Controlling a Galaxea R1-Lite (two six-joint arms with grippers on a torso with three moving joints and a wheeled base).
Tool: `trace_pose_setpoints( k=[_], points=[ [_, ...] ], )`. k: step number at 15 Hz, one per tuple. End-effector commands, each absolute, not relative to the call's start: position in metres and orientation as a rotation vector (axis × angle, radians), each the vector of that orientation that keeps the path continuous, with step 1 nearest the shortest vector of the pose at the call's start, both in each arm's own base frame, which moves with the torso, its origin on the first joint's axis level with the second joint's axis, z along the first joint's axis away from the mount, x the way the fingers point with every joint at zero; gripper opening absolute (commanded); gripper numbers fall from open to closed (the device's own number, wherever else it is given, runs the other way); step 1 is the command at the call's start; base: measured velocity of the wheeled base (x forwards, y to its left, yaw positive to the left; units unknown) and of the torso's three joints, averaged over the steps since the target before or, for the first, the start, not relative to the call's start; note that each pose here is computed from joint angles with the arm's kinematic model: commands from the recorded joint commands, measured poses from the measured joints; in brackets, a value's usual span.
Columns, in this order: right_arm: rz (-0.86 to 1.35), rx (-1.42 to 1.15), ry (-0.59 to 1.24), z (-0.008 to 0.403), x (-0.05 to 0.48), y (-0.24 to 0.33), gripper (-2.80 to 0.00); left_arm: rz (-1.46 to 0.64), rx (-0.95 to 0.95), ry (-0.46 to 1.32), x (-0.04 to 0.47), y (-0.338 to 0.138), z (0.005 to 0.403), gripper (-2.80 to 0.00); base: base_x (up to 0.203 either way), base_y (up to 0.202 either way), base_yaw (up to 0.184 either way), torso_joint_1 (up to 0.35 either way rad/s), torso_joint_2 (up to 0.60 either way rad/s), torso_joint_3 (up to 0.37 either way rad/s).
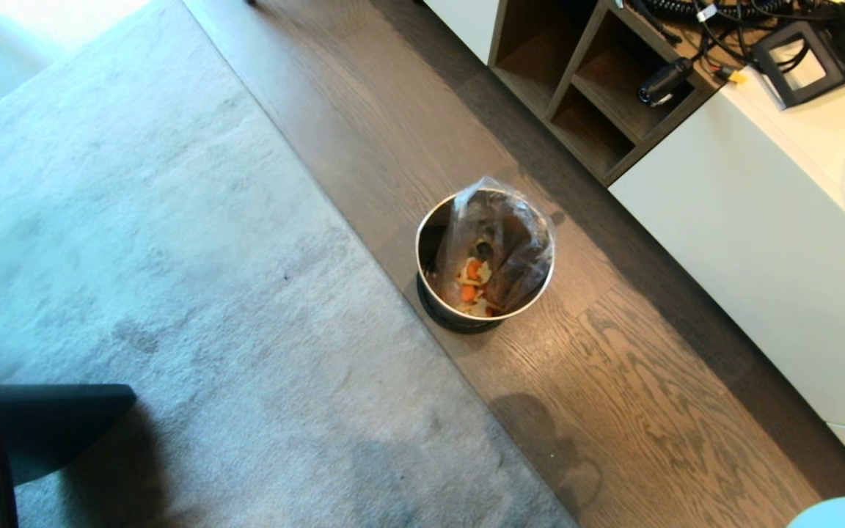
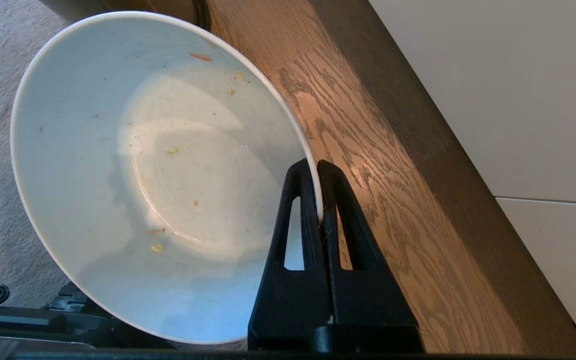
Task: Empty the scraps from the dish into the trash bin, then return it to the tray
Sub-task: Put the bowl back to the table
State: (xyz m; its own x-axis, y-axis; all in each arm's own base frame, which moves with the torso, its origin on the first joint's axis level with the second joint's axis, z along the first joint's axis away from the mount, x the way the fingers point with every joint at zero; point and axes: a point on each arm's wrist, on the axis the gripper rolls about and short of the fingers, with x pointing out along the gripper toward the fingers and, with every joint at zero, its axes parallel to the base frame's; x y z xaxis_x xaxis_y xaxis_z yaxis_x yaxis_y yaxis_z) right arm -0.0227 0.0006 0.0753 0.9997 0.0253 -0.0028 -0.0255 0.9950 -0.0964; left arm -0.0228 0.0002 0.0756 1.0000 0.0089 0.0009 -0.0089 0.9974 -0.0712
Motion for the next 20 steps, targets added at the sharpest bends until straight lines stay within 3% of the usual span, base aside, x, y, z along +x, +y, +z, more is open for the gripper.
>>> trace_pose_setpoints(
  k=[1,20],
  points=[
    [0.026,-0.098,0.000,0.0753,-0.0228,0.0006,-2.80,0.009,-0.072,-0.002,-0.0228,0.0002,0.0756,-2.80,0.000,0.000,0.000,0.000,0.00,0.000],
    [0.026,-0.098,0.000,0.0753,-0.0228,0.0006,-2.80,0.009,-0.072,-0.002,-0.0228,0.0002,0.0756,-2.80,0.000,0.000,0.000,0.000,0.00,0.026]
  ],
)
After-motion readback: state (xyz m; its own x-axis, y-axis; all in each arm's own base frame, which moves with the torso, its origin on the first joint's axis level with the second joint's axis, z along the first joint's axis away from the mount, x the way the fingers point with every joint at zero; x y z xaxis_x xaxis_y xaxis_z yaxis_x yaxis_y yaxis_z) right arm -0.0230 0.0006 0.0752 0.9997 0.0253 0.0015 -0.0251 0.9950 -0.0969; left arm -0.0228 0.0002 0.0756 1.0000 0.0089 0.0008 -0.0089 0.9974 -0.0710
